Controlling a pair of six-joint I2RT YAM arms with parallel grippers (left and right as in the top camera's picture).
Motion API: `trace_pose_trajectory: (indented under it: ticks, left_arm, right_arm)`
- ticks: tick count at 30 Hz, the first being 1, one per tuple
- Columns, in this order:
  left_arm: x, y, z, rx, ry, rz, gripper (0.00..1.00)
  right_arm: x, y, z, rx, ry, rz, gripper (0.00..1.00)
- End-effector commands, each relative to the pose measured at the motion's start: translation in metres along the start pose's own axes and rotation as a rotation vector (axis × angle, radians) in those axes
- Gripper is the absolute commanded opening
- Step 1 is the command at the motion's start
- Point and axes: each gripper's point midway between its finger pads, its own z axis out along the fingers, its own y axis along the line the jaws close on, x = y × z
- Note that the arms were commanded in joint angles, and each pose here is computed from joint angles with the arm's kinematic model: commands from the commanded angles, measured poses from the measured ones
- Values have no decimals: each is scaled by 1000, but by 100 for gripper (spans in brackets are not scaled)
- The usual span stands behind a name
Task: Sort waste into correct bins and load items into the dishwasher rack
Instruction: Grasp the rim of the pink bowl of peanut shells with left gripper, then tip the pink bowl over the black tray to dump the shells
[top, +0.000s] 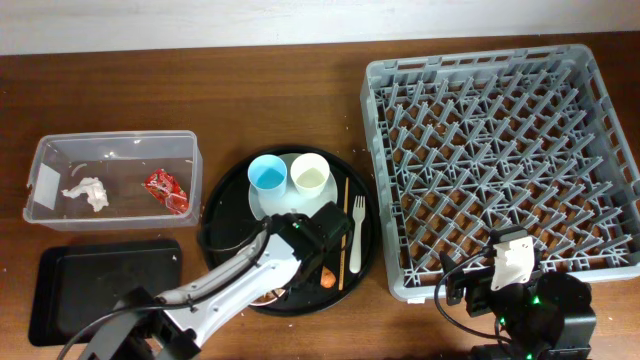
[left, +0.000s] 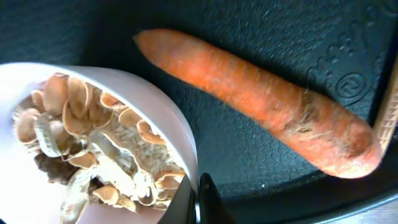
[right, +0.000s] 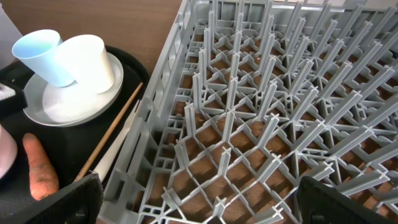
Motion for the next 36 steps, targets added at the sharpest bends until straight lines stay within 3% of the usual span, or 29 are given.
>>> trace_pose_trajectory:
  ticks: [1, 8, 13, 19, 29, 36]
  left_arm:
    - [-22, -4, -22, -11, -62, 56, 0]
    - [-51, 42, -65, -90, -81, -39, 0]
    - [-67, 103, -107, -60, -154, -233, 0]
    - [-47, 192, -145, -32, -263, -508, 0]
    - [-27, 269, -119, 15, -243, -756, 0]
    - [-21, 290, -69, 279, -308, -894, 0]
  right_arm:
    - [-4, -1, -2, 5, -12, 12, 99]
    - [-4, -1, -2, 5, -12, 12, 99]
    - [-4, -1, -2, 5, -13, 12, 99]
    - [-4, -1, -2, 5, -12, 12, 99]
    - [-4, -1, -2, 5, -13, 12, 99]
    - [-4, -1, -2, 5, -12, 12, 99]
